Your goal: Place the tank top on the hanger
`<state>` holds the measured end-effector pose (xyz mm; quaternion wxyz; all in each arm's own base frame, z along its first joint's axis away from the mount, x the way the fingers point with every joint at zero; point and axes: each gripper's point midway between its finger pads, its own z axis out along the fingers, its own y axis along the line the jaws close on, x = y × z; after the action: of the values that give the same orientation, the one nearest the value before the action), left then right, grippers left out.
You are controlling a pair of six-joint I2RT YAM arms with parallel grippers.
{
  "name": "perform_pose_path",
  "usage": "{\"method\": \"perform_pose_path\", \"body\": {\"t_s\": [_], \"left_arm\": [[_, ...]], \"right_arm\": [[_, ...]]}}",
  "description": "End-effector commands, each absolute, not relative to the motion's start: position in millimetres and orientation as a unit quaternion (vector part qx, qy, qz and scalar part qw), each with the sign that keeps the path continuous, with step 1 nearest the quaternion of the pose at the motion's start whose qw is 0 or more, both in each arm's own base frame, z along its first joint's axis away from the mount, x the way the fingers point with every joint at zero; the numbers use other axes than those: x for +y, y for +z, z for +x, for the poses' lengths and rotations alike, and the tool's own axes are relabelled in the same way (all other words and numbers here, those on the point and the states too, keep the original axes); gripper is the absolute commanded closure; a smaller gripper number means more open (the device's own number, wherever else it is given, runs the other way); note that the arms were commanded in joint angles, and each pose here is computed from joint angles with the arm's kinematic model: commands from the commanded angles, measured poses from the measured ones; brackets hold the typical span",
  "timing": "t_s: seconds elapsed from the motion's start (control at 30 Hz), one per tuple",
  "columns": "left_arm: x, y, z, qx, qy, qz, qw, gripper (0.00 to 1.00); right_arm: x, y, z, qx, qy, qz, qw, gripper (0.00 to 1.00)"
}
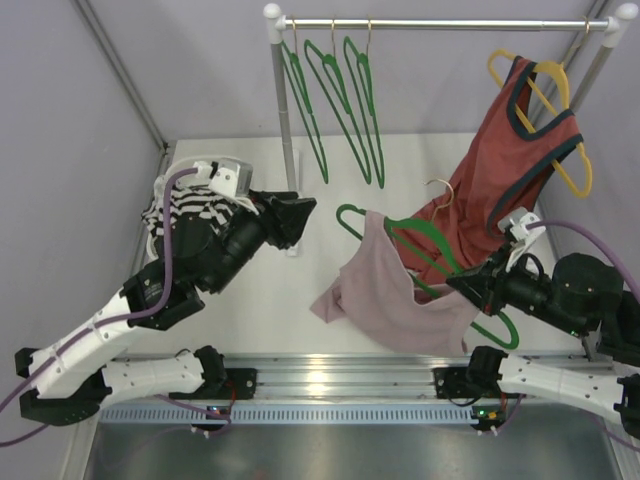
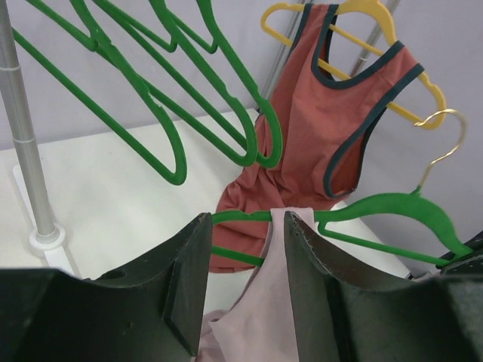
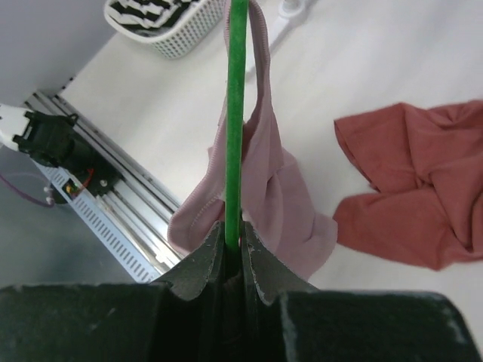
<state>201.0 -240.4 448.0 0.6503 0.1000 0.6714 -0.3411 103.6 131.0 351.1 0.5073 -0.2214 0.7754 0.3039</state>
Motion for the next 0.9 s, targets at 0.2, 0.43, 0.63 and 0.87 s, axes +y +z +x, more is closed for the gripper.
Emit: {"method": "perform_pose_path", "body": {"t_s": [0.2, 0.43, 0.63, 0.87], "left_arm": [[-243.9, 470.1, 192.9, 0.651, -0.364, 0.12, 0.655, 0.52], [-251.4, 463.5, 194.5, 0.657, -0.363, 0.129, 0.648, 0.52], [-256.2, 459.2, 192.4, 0.66, -0.367, 0.139, 0.64, 0.52], [-259.0, 456.6, 192.9, 0.662, -0.359, 0.153, 0.64, 0.52]], "right_arm": [[87.1, 338.6, 121.5, 0.829, 0.221, -0.096, 0.505, 1.0], [108.1, 353.6, 159.4, 0.827, 0.15, -0.079, 0.536, 1.0], [129.6, 353.8, 208.7, 0.84, 0.13, -0.082, 0.521, 1.0], [104.3, 388.3, 266.8, 0.819, 0.143, -0.058, 0.553, 1.0]]}}
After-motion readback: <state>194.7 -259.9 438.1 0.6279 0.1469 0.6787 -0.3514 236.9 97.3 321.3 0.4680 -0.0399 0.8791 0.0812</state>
